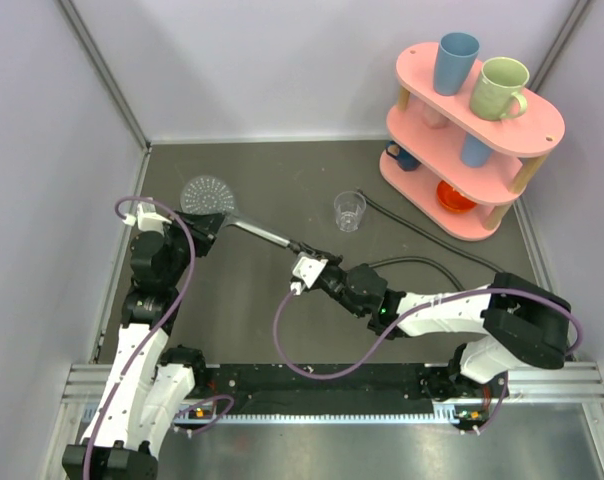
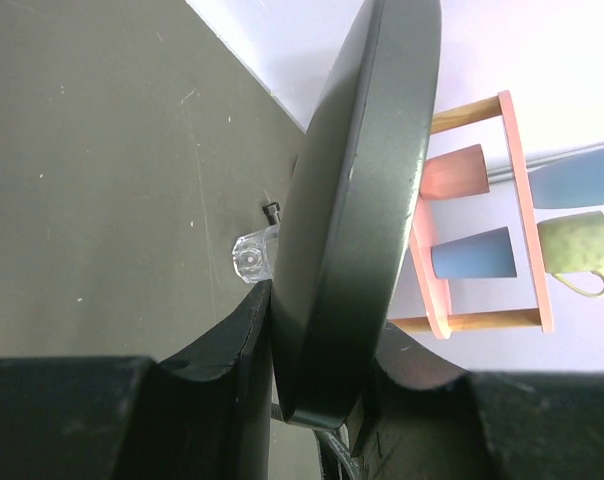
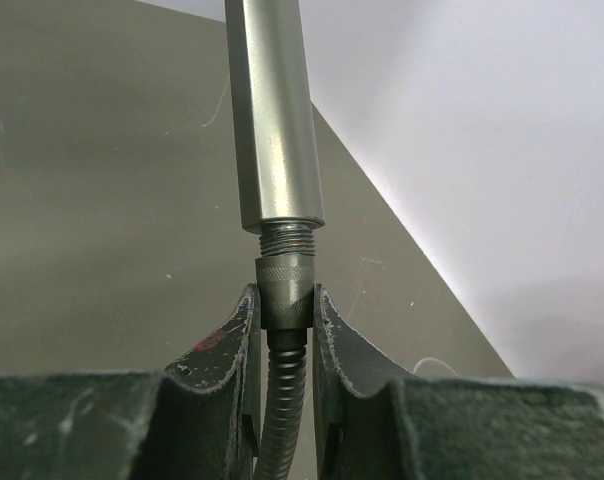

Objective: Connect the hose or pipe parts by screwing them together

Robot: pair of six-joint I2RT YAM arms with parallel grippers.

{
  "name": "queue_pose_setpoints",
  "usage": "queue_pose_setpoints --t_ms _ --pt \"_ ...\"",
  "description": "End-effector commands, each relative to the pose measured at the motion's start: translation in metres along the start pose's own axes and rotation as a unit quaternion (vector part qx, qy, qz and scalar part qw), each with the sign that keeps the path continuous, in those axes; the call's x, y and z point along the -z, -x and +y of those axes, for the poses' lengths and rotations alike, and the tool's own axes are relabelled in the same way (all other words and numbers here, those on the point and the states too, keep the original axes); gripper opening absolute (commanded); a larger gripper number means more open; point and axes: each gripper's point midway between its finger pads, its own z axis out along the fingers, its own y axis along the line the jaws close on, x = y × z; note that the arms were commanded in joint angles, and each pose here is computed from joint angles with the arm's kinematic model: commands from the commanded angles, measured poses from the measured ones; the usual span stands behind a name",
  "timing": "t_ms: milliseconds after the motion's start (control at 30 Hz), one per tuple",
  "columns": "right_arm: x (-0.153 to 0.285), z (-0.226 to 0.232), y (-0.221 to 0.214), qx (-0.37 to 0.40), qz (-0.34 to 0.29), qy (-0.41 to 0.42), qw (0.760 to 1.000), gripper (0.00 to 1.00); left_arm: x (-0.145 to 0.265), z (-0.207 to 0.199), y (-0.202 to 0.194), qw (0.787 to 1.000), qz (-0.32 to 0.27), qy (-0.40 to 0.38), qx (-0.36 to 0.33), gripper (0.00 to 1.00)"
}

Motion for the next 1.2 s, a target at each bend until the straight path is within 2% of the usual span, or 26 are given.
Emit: queue_pose_setpoints --t_ms 0,367,500,767,933,1167 --pt "-0.008 -0.013 0.037 -0.024 -0.053 -0.024 0.998 0.00 0.006 -0.032 -0.006 0.998 0.023 -0.065 -0.007 0.00" --pt "-0.004 -0.017 0.054 -0.024 -0.086 -0.021 0.996 0.00 0.005 -0.018 -0.015 0.998 0.037 -0.053 -0.019 0.00" --pt "-0.004 -0.016 0.053 -0.021 -0.086 -0.019 0.996 0.00 0.005 -0.015 -0.021 0.997 0.057 -0.042 -0.031 0.00" --pt "-0.008 -0.015 0.058 -0.022 -0.087 -0.011 0.996 0.00 0.007 -0.022 -0.038 0.991 0.108 -0.071 -0.034 0.00" --pt "-0.015 -0.025 0.061 -0.073 -0.078 0.000 0.994 0.00 0.011 -0.025 -0.047 0.986 0.125 -0.103 -0.024 0.00" --pt "-0.009 -0.033 0.068 -0.145 -0.110 0.043 0.982 0.00 0.021 -0.030 -0.054 0.981 0.123 -0.147 -0.027 0.00"
